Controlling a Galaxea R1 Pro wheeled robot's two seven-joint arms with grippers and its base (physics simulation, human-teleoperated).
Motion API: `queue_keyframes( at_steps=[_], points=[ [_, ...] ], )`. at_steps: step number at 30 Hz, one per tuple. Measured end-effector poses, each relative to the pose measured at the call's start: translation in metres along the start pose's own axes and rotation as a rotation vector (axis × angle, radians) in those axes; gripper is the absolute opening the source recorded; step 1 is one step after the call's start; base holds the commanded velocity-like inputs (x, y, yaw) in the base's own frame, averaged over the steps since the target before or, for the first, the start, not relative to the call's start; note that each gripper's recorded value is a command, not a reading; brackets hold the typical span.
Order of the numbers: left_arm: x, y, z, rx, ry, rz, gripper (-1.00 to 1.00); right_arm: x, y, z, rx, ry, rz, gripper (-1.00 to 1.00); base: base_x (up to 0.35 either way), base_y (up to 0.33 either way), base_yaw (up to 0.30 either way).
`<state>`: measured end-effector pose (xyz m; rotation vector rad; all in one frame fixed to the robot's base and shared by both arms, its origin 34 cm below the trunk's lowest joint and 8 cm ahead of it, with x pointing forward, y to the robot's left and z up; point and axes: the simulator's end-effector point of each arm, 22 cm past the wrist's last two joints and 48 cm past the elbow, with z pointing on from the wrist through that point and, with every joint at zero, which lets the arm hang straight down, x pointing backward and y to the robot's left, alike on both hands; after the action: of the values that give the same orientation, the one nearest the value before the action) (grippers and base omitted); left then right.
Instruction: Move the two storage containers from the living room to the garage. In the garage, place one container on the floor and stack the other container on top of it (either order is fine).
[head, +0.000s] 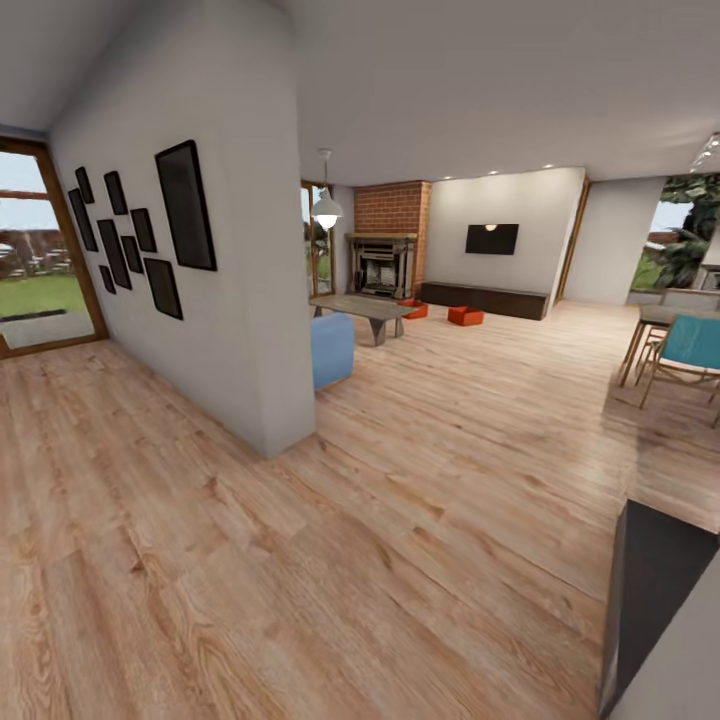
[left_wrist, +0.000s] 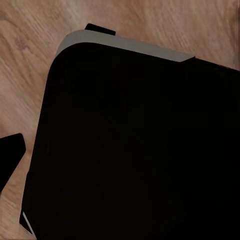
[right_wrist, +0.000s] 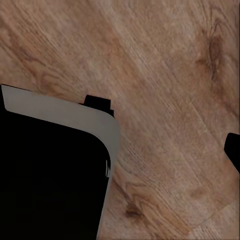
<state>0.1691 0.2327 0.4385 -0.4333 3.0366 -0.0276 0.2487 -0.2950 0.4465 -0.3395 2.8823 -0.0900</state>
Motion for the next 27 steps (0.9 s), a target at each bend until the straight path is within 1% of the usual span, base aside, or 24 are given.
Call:
queue_keyframes(
  at_steps=[27],
  points=[
    [-0.0001,-0.0001,0.0000,0.000,0.000,0.002,1.00,0.0000,-0.0001,0.0000,0.000,0.000,0.000,1.00,0.322,0.000,0.000]
  ],
)
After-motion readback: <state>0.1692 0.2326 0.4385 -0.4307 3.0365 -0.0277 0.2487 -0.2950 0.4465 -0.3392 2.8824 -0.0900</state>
